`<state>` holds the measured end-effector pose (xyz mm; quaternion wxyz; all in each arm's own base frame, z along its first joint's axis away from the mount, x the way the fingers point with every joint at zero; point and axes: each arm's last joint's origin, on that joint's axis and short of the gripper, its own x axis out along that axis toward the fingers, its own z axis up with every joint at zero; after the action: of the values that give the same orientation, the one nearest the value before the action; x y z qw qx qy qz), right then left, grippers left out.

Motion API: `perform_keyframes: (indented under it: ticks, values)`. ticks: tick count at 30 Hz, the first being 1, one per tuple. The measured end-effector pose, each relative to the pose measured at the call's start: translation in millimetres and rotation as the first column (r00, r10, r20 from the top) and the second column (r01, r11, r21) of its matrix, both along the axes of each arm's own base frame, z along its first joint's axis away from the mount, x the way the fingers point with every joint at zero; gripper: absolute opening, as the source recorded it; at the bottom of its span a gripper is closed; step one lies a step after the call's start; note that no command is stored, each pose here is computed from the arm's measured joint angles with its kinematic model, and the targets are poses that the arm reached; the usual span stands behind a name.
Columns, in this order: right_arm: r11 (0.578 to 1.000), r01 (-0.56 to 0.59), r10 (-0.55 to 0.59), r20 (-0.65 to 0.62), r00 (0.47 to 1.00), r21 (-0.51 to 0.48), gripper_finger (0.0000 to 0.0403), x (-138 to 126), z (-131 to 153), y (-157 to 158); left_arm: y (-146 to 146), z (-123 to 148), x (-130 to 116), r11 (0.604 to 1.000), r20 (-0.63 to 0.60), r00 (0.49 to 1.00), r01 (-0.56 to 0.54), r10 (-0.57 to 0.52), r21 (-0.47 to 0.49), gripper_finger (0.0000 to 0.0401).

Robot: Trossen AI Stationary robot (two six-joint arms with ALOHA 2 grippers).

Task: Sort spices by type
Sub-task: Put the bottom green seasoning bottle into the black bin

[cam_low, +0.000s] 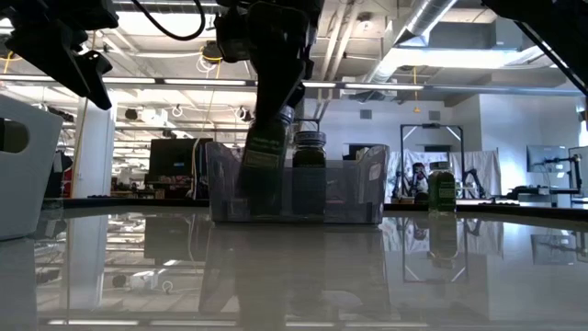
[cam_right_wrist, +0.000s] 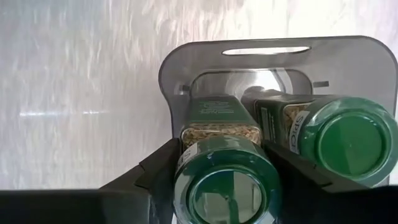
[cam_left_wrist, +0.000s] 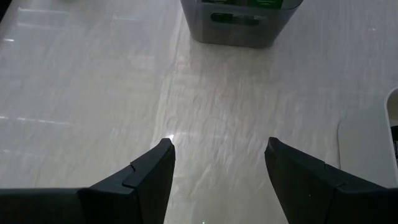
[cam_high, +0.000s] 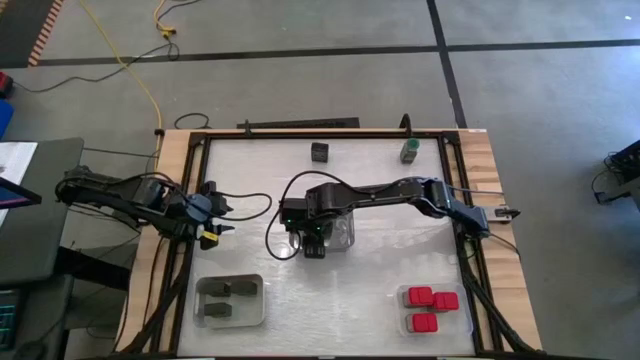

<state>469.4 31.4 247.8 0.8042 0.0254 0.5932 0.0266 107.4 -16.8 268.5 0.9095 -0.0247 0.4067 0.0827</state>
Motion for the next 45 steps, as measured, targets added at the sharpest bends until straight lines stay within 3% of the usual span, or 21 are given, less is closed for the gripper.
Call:
perform_keyframes:
  ticks: [8,45]
  values:
    - [1.0,0.0,0.0,0.017,1.0,0.001,0.0244,1.6,0.5,0.3,0.0,0.0,0.0,1.0,0.0,1.0,0.0,0.0,0.0,0.024]
    - [1.0,-0.003,0.003,0.045,0.999,0.002,0.0242,4.1,1.4,0.3,0.0,0.0,0.0,1.0,0.0,1.0,0.0,0.0,0.0,0.024]
